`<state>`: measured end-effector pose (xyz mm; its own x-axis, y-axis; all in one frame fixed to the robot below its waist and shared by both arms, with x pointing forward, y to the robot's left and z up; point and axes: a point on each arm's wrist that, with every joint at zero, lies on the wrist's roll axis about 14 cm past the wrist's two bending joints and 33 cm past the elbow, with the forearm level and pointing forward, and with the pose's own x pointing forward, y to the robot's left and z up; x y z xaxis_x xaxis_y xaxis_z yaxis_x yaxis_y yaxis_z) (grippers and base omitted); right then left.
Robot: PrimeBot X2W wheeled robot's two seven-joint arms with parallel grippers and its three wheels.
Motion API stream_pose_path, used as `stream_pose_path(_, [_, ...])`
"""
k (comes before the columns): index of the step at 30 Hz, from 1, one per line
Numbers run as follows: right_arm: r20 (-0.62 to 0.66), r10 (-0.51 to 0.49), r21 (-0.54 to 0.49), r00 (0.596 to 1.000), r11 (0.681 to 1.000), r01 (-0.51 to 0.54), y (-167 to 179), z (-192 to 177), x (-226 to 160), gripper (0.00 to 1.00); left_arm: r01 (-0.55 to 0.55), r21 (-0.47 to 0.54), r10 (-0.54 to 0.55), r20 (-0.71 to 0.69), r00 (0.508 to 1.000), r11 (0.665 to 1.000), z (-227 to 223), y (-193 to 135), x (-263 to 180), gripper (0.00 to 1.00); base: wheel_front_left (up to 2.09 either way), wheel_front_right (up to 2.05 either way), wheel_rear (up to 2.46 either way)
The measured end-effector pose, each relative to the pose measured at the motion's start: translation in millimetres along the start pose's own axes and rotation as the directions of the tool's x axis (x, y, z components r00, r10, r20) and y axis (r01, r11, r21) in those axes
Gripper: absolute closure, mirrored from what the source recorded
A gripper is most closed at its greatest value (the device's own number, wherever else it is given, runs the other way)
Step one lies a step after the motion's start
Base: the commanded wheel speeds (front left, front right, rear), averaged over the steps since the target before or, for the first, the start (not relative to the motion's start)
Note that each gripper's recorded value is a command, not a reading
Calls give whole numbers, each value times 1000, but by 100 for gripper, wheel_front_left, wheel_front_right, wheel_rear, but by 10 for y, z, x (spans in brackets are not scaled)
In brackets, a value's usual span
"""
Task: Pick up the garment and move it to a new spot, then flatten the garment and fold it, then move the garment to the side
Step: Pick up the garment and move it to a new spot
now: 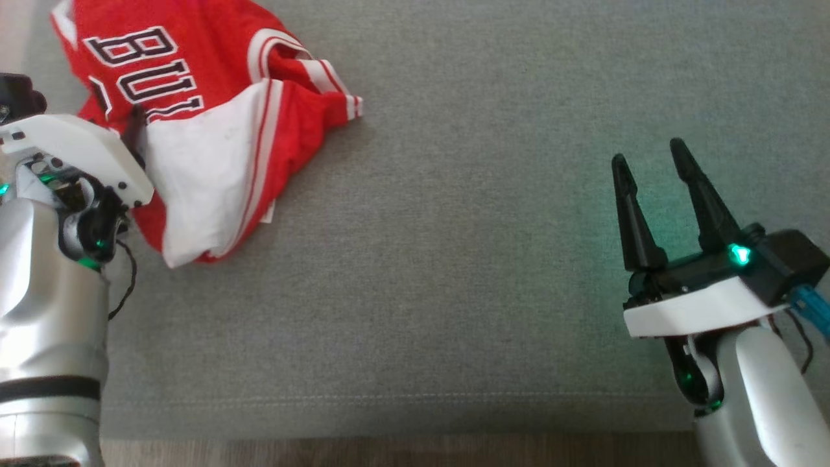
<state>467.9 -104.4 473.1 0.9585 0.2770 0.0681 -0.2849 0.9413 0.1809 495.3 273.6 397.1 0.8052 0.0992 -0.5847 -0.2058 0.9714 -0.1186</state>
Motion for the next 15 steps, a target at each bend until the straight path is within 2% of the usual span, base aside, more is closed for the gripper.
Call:
stream_pose_path(4, [0, -11, -6, 1000, 1000, 11, -56, -5, 8, 0, -7, 1, 7, -50, 999, 1000, -110, -7, 99, 0, 0, 0, 0])
stream_pose_path(5, [-1, -12, -7, 1000, 1000, 12, -62, -9, 6, 0, -3, 1, 3, -63, 998, 1000, -130, -13, 112, 29, 0, 0, 0])
stream_pose_path(7, [-1, -14, -8, 1000, 1000, 14, -71, -9, 4, 0, -7, -3, 7, -69, 998, 1000, -135, -6, 127, 100, 0, 0, 0])
stream_pose_path(10, [4, -16, -10, 1000, 1000, 16, -77, 13, 4, 0, 5, -19, -6, -39, 999, 1000, -74, -15, 126, 100, 0, 0, 0])
stream_pose_path(15, [26, -9, -13, 1000, 1000, 9, -37, 109, 2, 0, 20, -23, -18, 100, 995, 1000, 214, -19, 34, 100, 0, 0, 0])
